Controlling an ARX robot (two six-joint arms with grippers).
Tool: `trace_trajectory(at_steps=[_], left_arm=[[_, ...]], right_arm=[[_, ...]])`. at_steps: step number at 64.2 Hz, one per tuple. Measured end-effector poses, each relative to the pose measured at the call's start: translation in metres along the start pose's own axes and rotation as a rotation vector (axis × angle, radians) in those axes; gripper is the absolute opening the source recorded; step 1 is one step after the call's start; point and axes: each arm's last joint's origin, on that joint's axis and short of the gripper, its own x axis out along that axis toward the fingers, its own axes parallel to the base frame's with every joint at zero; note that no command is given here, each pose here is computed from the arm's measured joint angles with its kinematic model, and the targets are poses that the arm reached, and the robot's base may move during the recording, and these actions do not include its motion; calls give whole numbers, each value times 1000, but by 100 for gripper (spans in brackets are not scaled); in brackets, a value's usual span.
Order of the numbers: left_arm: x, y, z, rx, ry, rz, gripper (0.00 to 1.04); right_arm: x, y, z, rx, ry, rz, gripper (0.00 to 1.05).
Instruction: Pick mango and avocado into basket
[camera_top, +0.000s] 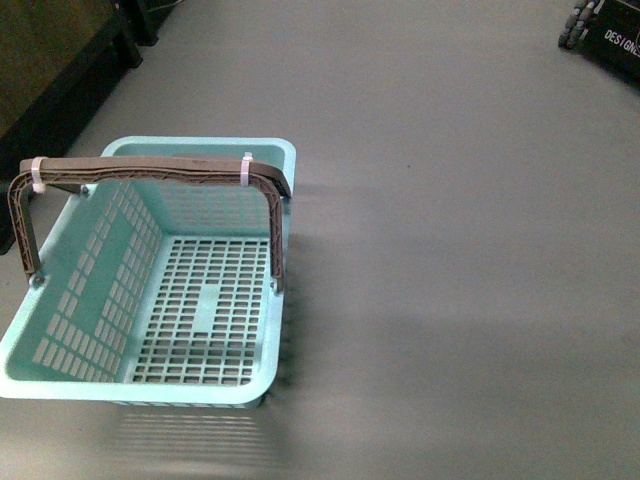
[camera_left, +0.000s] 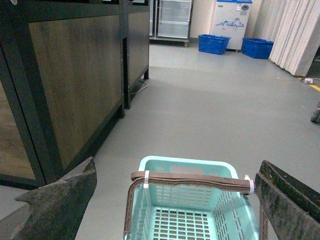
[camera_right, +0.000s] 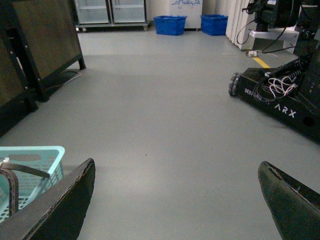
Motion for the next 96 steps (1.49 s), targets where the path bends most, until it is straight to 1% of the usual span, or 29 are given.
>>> trace_trajectory(at_steps=[32, 33, 35, 37, 38, 40, 41, 42, 44, 46, 48, 50, 54, 58, 60, 61, 64, 68, 72, 77, 83, 91, 96], left_arm=[[0, 0, 0, 0, 0, 0, 96], [0, 0, -1, -24, 18, 12, 96], [0, 0, 0, -76, 101, 50, 96], [1, 0, 0, -187, 251, 103, 96], [3, 0, 1, -268, 311, 126, 96], [6, 0, 2, -351, 371, 145, 96], [7, 0, 2, -387, 382, 152, 96], [10, 0, 4, -473, 394, 167, 96], [14, 0, 7, -560, 400, 177, 96], [21, 1, 13, -696, 383, 199, 96], [27, 3, 19, -761, 363, 210, 96], [36, 5, 26, -862, 338, 216, 96], [56, 9, 33, -999, 305, 229, 96], [71, 12, 31, -1072, 304, 246, 96], [82, 13, 26, -1135, 316, 256, 96], [84, 13, 25, -1142, 320, 260, 96], [100, 12, 12, -1208, 344, 296, 96], [126, 6, -19, -1272, 421, 388, 96], [146, -4, -45, -1291, 488, 441, 96], [175, -20, -66, -1298, 518, 450, 96], [206, -33, -92, -1281, 562, 498, 96], [229, -42, -108, -1271, 575, 506, 96], [247, -49, -115, -1276, 562, 498, 96]], right_arm=[[0, 0, 0, 0, 0, 0, 96], [0, 0, 0, 0, 0, 0, 96], [0, 0, 0, 0, 0, 0, 96], [0, 0, 0, 0, 0, 0, 96], [0, 0, 0, 0, 0, 0, 96], [0, 0, 0, 0, 0, 1, 96], [0, 0, 0, 0, 0, 2, 96], [0, 0, 0, 0, 0, 2, 96], [0, 0, 0, 0, 0, 2, 96], [0, 0, 0, 0, 0, 2, 96], [0, 0, 0, 0, 0, 2, 96], [0, 0, 0, 0, 0, 2, 96], [0, 0, 0, 0, 0, 2, 96], [0, 0, 0, 0, 0, 2, 96], [0, 0, 0, 0, 0, 2, 96], [0, 0, 0, 0, 0, 2, 96], [0, 0, 0, 0, 0, 2, 96], [0, 0, 0, 0, 0, 2, 96], [0, 0, 0, 0, 0, 2, 96], [0, 0, 0, 0, 0, 2, 96], [0, 0, 0, 0, 0, 2, 96], [0, 0, 0, 0, 0, 2, 96], [0, 0, 0, 0, 0, 2, 96]])
